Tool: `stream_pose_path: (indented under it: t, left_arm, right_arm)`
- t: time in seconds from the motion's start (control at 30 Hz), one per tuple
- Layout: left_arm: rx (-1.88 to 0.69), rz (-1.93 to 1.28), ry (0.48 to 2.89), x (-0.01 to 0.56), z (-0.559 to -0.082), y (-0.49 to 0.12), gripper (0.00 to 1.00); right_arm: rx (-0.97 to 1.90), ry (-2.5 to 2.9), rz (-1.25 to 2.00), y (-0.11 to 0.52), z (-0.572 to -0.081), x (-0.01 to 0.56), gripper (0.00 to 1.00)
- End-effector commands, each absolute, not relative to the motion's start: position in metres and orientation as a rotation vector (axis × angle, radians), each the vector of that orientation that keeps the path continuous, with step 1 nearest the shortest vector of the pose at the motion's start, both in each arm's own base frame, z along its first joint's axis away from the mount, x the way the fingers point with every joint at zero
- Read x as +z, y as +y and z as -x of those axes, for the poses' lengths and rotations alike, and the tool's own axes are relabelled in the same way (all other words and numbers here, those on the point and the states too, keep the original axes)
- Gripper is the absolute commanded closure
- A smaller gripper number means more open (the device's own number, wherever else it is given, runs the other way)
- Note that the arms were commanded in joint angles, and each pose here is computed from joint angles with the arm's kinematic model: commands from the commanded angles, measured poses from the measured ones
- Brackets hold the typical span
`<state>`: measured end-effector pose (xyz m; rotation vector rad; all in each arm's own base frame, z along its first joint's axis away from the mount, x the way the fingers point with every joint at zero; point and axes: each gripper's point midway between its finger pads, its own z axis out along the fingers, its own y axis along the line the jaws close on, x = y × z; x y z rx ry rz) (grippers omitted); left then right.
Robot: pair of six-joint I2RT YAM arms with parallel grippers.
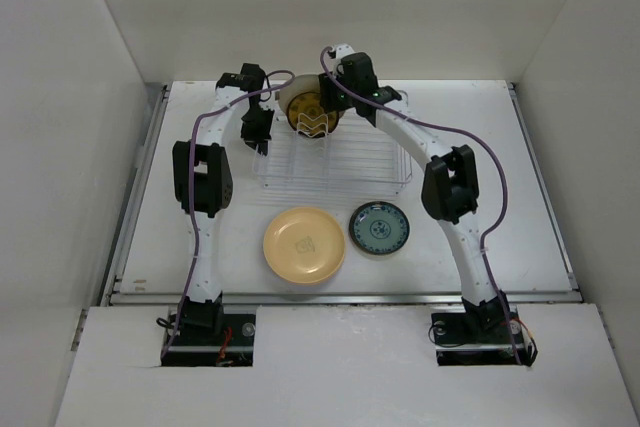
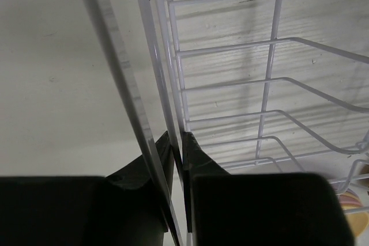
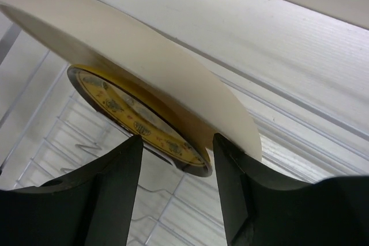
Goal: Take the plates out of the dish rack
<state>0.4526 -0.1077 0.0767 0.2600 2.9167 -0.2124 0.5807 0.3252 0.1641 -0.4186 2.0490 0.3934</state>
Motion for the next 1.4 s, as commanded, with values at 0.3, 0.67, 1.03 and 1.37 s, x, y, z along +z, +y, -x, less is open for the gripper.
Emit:
stream_pose_path:
  t: [0.3,0.67,1.03,1.37]
  left_arm:
    - [-0.476,-0.094,2.992,0.078,-0.433,-0.121,1.0]
    - [-0.726,0.259,2.964,0.081,-0.443,-0.146,1.0]
    - [-0.821,0.411,2.97,0.086,-0.431,-0.157,1.0]
    - [-0.548,0.235,2.902,0.103,-0.454,-0.127,1.0]
  right_arm:
    - [0.392,1.981,0.37,0.336,-0.595,0.168,1.0]
    - [0.287,1.853,0.441,0.323,-0.567,0.244,1.0]
    - [0.126,1.882,0.499,0.303,-0.544,0.248,1.0]
    - [0.392,1.981,0.72,0.319,-0.474,0.245,1.0]
